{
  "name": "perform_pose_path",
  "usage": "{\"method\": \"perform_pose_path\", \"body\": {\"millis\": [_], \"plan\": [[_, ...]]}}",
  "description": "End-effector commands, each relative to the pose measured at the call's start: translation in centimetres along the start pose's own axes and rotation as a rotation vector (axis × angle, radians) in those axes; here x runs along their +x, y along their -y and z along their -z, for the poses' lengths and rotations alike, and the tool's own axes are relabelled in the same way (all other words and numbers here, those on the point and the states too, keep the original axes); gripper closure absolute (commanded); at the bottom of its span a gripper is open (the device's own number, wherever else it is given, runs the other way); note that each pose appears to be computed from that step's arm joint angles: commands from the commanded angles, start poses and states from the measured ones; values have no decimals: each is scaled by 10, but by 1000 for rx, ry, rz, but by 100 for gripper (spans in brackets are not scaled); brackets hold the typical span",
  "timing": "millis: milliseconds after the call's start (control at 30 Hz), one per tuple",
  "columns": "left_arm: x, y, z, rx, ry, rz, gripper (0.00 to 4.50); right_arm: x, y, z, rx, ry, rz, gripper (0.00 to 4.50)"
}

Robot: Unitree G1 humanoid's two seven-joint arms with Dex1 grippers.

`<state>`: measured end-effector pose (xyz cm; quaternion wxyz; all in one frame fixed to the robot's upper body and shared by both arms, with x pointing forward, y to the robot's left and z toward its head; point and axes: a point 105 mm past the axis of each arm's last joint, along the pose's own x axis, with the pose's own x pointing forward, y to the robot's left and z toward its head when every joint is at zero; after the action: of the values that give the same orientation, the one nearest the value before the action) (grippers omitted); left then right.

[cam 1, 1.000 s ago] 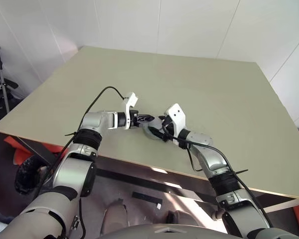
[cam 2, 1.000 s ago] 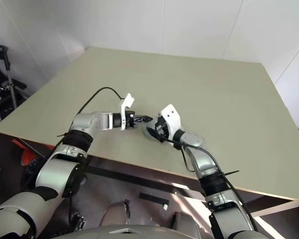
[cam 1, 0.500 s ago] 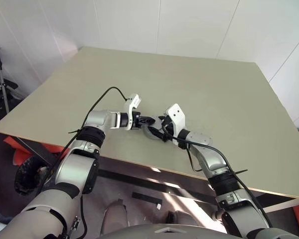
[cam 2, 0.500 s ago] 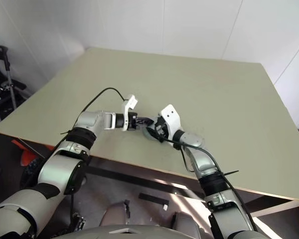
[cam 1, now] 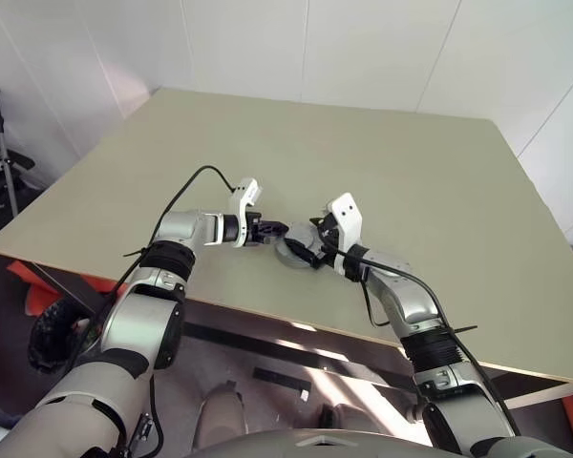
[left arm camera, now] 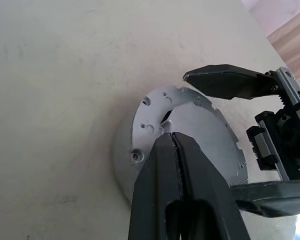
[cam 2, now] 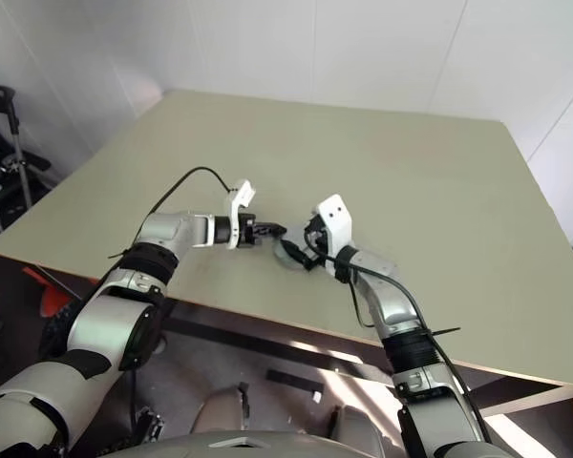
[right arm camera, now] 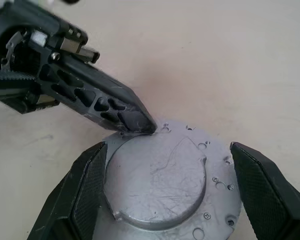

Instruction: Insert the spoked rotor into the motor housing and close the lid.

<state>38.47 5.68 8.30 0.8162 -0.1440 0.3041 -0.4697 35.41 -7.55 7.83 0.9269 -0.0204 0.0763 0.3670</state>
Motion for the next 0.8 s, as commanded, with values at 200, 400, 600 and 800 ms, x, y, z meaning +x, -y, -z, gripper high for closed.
{"method": "perform_pose_path", "body": {"millis": [200, 400, 600, 800], "plan": [[2, 9, -10, 18, 12, 40, 450, -3, 9, -53, 14, 157, 23, 4], [5, 13, -8, 19, 2, 59, 450, -8, 18, -57, 101, 170, 63, 4], [5, 14, -8, 25, 2, 62, 450, -29, 45, -42, 374, 76, 134, 4], [6, 15, -8, 28, 3, 67, 450, -55, 46, -12, 632, -185, 111, 4]]}}
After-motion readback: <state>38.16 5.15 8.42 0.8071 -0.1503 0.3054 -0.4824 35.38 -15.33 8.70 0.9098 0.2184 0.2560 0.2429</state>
